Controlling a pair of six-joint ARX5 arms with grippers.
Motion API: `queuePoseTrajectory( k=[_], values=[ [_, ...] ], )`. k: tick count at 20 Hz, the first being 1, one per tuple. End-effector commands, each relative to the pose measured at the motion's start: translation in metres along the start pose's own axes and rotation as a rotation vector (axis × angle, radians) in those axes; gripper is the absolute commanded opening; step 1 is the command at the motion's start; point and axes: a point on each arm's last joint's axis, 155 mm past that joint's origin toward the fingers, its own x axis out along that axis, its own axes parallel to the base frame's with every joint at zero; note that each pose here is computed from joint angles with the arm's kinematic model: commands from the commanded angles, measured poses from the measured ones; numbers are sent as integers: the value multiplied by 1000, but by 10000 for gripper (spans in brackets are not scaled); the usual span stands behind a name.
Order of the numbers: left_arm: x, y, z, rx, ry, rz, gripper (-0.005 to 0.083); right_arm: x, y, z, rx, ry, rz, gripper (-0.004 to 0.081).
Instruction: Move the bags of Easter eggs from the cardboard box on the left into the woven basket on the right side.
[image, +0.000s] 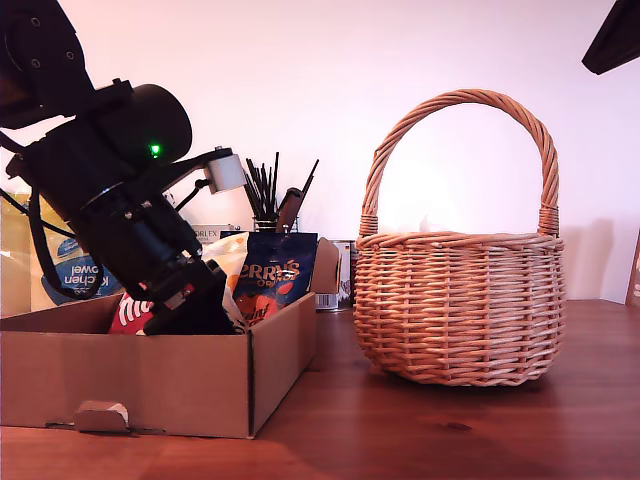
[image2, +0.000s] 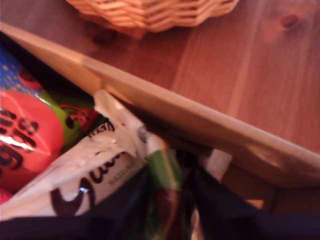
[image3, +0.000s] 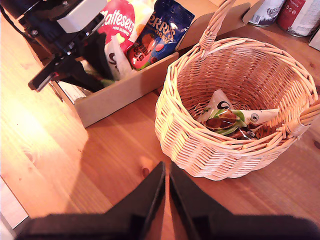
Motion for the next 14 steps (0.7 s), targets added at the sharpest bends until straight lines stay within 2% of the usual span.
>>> queuePoseTrajectory(
  k=[1, 3, 11, 14],
  values=[
    [17, -20, -44, -51, 117, -69, 34, 1, 0, -1, -6, 0, 1, -13],
    [15, -17, -39, -49, 114, -64, -19, 1, 0, -1, -6, 0, 1, -13],
    [-16, -2, -15, -58, 157, -29, -21, 1, 0, -1, -5, 0, 1, -13],
    [-31, 6, -1, -41, 129, 15, -21, 1, 0, -1, -5, 0, 1, -13]
  ],
)
